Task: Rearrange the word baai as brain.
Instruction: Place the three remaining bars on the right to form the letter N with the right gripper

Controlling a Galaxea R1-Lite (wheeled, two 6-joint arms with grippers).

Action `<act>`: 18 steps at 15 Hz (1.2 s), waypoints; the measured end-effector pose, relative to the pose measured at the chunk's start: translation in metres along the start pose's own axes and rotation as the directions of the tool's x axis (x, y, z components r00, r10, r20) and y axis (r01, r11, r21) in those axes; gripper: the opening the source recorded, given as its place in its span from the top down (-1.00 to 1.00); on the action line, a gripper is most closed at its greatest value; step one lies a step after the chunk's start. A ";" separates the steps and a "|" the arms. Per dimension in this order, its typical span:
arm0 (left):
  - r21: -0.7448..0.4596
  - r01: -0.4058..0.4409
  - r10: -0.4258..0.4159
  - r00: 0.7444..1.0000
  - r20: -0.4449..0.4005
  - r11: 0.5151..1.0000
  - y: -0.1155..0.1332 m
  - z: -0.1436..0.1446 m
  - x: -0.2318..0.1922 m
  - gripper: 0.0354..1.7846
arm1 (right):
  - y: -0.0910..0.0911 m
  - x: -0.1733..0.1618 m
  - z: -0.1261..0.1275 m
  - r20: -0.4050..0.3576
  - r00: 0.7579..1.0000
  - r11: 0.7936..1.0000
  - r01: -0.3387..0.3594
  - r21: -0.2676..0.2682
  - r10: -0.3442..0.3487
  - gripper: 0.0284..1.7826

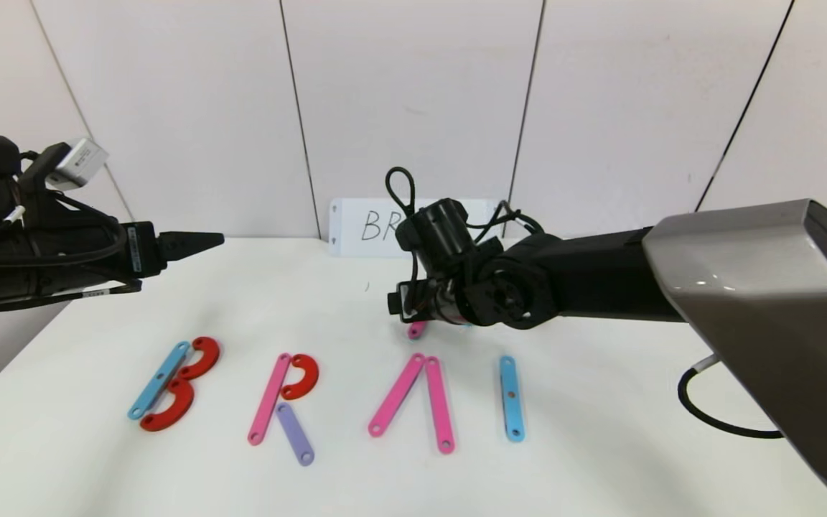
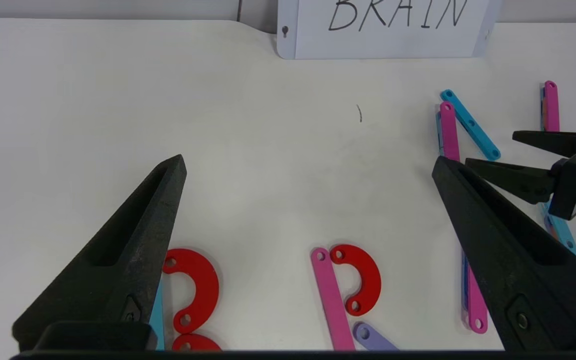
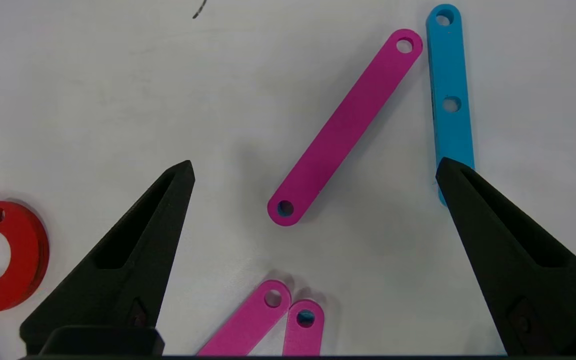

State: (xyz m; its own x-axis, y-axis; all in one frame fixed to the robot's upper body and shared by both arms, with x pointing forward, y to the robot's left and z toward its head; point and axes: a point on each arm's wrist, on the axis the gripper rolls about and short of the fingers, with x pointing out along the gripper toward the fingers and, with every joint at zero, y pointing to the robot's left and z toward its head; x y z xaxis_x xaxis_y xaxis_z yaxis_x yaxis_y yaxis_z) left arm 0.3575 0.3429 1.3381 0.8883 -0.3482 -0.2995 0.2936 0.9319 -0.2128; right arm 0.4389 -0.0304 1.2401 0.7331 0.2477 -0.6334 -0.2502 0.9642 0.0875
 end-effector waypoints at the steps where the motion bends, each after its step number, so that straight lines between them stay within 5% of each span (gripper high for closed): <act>1: -0.001 -0.004 0.004 1.000 0.003 1.000 0.001 0.001 -0.001 -0.93 | 0.001 0.003 0.000 -0.010 1.000 1.000 0.005 -0.001 -0.005 -0.91; 18: -0.002 0.010 -0.010 1.000 0.005 1.000 0.003 0.001 -0.002 -0.93 | 0.005 0.046 -0.012 -0.068 0.994 0.997 0.082 -0.007 -0.083 -0.91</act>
State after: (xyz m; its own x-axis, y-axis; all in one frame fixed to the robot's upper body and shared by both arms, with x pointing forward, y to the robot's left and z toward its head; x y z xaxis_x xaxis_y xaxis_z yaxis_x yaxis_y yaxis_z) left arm 0.3566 0.3462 1.3395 0.8870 -0.3574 -0.2924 0.3020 0.9280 -0.2182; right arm 0.4637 -0.0159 1.2025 0.7064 0.1601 -0.6894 -0.1936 0.9806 0.0294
